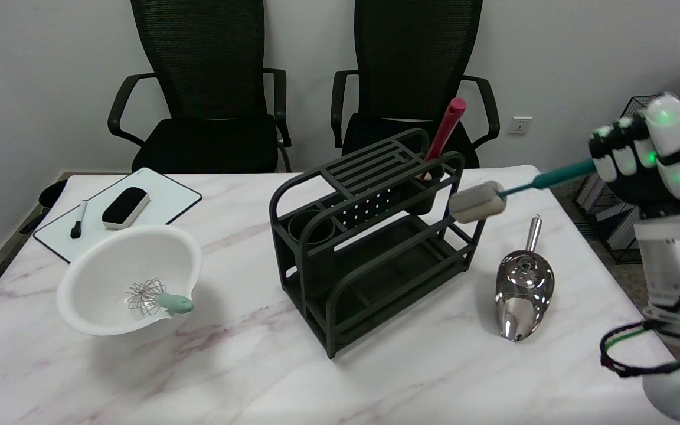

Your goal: Place the blue sponge bottle brush into the kitchen storage rack.

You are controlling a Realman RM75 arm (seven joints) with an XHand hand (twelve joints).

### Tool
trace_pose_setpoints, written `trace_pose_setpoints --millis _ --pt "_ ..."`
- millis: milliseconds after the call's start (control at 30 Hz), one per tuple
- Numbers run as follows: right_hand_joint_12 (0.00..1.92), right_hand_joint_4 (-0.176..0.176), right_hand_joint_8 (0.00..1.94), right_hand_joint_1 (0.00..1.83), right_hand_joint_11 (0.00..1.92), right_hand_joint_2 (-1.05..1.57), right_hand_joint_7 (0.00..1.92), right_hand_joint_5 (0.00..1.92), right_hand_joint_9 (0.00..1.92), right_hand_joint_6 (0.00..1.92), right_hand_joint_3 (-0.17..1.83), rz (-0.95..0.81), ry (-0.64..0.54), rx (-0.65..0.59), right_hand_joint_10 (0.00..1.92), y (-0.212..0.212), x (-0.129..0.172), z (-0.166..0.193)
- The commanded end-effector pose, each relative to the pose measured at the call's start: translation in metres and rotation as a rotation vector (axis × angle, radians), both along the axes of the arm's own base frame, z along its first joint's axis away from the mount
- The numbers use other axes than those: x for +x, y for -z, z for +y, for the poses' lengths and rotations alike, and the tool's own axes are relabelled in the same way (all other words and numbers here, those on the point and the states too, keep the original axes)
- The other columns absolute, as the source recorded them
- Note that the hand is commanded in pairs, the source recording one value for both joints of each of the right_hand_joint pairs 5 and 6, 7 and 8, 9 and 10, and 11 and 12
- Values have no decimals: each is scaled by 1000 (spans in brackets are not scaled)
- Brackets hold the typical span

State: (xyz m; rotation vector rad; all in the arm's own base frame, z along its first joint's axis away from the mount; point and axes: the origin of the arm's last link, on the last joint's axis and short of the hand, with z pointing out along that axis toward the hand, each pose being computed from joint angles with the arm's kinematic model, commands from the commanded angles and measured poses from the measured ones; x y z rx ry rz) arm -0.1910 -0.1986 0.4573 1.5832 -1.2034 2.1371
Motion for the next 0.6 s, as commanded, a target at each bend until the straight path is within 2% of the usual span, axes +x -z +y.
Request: trace_pose_setpoints --millis 33,300,433,500,600 --pt "1920 0 1920 1037 1920 1571 1920 1920 1920 1920 612 122 39 191 1920 49 112 -93" --pt "1920 0 1920 1037 1920 1571 1920 1920 1920 1920 583 145 142 267 1920 85 129 -103" --pt "1920 0 1920 1033 1920 1571 1920 1920 1920 1920 591 167 144 299 1920 99 136 -103" --pt "1920 0 1920 1027 1920 1571 1920 1920 1920 1920 665 189 107 325 1920 109 145 -107" --pt "1920 0 1920 1013 1920 1571 1920 1920 1920 1920 883 202 104 398 1920 133 146 -116"
